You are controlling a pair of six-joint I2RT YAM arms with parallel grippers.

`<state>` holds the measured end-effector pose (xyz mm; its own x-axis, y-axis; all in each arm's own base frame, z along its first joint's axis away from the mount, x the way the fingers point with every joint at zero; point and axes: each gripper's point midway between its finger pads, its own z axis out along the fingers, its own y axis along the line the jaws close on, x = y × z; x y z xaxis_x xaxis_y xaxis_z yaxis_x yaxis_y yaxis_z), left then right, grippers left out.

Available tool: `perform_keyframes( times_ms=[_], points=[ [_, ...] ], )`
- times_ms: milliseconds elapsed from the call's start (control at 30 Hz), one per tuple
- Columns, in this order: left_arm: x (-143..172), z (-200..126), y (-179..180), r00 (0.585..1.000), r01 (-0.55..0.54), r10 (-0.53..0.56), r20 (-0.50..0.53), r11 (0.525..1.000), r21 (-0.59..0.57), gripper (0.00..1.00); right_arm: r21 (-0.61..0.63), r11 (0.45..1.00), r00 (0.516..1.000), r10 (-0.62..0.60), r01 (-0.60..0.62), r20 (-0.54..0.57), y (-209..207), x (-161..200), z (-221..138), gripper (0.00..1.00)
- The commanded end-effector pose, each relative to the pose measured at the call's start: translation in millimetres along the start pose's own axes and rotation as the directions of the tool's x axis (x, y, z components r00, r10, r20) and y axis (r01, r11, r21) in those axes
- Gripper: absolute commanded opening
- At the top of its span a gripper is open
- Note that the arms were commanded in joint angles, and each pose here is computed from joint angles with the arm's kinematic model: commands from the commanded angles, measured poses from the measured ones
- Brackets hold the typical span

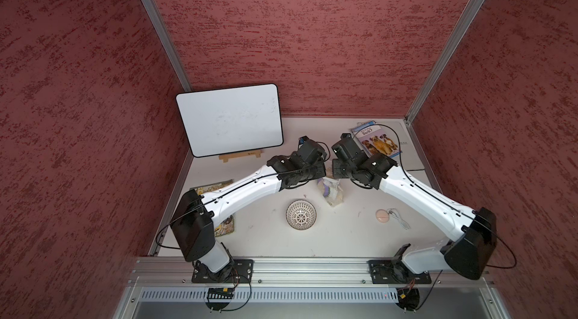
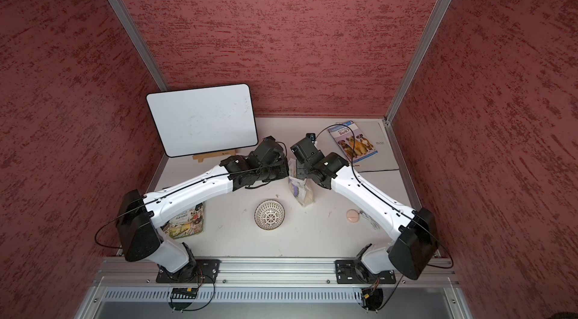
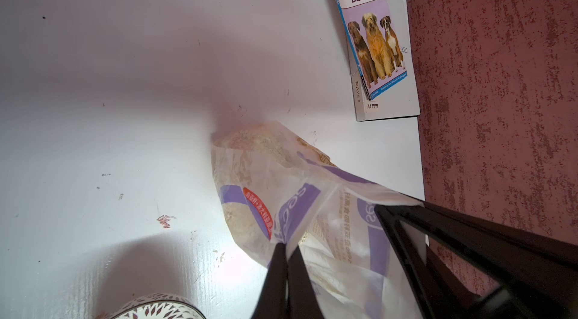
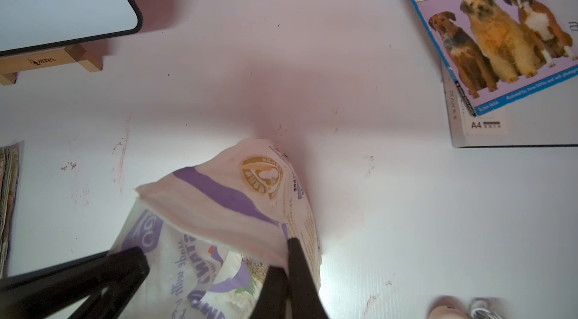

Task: Pour the oats into the breakfast bowl
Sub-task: Open the oats bag at the center of the board.

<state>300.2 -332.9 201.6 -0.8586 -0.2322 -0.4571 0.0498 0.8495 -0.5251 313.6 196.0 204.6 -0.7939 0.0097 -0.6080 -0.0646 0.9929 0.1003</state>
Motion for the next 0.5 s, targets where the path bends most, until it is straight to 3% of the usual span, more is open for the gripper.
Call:
perform_keyframes(
  times_ms=[0,100,300,467],
  points=[
    [-8,2,1,1.000,-0.004,0.004,0.013,1.000,-0.016,0.00,-0.038,0.999,0.996,0.009,-0.005,0.090,5,-29,-8,0.00],
    [-9,5,-4,1.000,-0.006,0.006,0.004,1.000,-0.012,0.00,-0.104,0.994,0.993,-0.007,0.020,0.118,15,-34,-17,0.11],
    [-12,7,-10,1.000,-0.007,0.007,0.000,1.000,-0.005,0.00,-0.201,0.977,0.981,-0.030,0.070,0.191,19,-41,-56,0.55],
    [-14,7,-12,1.000,-0.011,0.011,0.000,1.000,-0.002,0.00,-0.230,0.970,0.969,-0.027,0.085,0.247,3,-33,-90,0.77]
  ],
)
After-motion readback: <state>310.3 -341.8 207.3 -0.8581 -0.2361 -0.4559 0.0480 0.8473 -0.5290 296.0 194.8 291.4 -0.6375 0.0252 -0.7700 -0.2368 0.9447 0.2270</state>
